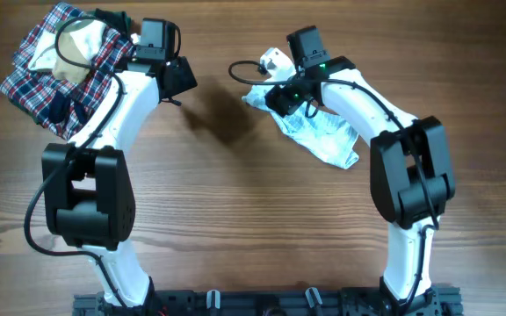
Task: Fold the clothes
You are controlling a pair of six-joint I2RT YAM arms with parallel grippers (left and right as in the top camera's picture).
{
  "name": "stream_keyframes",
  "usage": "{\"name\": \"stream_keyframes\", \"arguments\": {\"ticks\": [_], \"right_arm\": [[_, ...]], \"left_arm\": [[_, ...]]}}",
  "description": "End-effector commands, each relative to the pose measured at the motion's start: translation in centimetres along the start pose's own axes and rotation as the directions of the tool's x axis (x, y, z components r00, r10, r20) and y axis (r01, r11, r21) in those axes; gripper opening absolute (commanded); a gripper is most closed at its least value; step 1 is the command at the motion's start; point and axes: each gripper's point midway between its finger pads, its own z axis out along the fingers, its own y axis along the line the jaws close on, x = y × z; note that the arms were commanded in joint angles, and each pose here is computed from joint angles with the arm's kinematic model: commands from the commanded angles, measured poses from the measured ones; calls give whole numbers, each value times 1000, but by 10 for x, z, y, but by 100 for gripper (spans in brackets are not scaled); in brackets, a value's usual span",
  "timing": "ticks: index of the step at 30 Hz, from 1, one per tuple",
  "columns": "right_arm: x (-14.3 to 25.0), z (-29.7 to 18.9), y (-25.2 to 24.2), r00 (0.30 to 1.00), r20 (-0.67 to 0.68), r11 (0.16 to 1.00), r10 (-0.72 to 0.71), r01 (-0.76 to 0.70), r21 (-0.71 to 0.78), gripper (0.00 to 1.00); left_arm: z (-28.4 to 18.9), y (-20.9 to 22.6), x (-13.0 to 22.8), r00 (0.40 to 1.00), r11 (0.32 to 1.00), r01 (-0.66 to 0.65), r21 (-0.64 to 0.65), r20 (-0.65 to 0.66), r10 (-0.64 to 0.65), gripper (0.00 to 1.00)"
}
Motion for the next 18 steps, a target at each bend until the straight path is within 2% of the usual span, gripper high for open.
{"name": "stream_keyframes", "arguments": {"ticks": [1,4,10,16,17,18], "right_arm": [[14,20,3,999,-44,1000,-10,9,-18,67],[16,22,3,999,-50,1000,-9,8,-20,66],[16,22,1,999,-51,1000,-6,5,-6,53],[13,22,-5,999,-42,1000,16,-15,27,51],[12,22,-6,999,-40,1000,16,-15,28,47],[12,22,-6,999,-41,1000,16,-15,27,35]], "left_arm": [[-6,0,-5,1000,1000,24,5,15,-24,73],[-6,0,-5,1000,1000,24,5,15,-24,74],[-6,0,-5,1000,1000,24,5,15,-24,74],[-6,0,-5,1000,1000,24,5,15,-24,74],[-6,0,-5,1000,1000,24,5,15,-24,74],[-6,0,-5,1000,1000,24,4,15,-24,74]]}}
